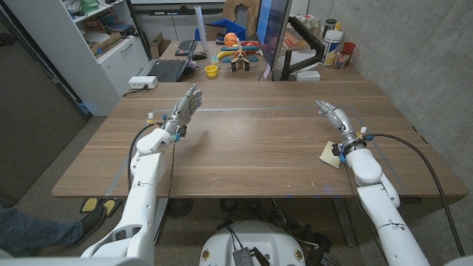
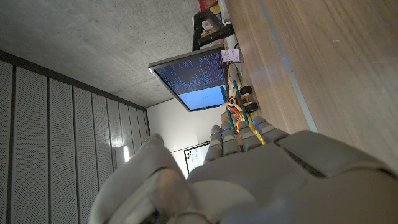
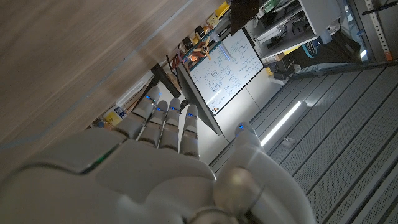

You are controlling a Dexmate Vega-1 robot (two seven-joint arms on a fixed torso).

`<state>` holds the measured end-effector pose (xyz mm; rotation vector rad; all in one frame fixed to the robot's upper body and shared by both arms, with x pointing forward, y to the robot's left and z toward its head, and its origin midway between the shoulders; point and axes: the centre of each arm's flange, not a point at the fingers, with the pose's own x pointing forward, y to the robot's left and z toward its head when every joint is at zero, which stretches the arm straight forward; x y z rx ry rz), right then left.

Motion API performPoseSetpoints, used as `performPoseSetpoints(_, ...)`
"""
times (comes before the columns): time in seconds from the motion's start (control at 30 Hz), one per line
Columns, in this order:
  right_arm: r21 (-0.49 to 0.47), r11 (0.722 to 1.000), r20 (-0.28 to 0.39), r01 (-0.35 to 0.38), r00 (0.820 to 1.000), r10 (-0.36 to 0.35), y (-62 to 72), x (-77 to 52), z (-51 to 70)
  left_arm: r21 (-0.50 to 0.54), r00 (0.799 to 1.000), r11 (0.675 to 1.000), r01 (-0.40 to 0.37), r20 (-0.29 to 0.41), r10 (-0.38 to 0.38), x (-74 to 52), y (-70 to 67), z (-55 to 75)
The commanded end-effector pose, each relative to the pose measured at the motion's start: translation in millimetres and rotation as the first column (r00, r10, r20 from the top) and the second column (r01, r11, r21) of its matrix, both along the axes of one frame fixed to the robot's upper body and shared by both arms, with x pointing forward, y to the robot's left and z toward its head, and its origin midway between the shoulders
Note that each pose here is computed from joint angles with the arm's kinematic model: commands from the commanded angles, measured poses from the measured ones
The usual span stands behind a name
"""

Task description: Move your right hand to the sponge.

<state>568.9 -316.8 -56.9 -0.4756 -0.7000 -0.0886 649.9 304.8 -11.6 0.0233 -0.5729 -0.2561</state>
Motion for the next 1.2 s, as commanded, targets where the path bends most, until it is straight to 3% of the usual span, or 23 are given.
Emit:
performPoseSetpoints(0.03, -0.036, 0.998, 0.027, 0.045, 0.999, -0.044, 0.5, -8.2, -1.8, 0.003, 1.000, 1.000, 0.006, 0.000, -0.006, 1.8, -3.1, -1.5)
performPoseSetpoints(1.2, -0.128, 0.984, 0.037, 0.127, 0.992, -0.123, -0.8, -23.4, -5.1, 0.014, 1.000, 1.000, 0.015, -0.004, -0.015, 5.3, -6.8, -1.4)
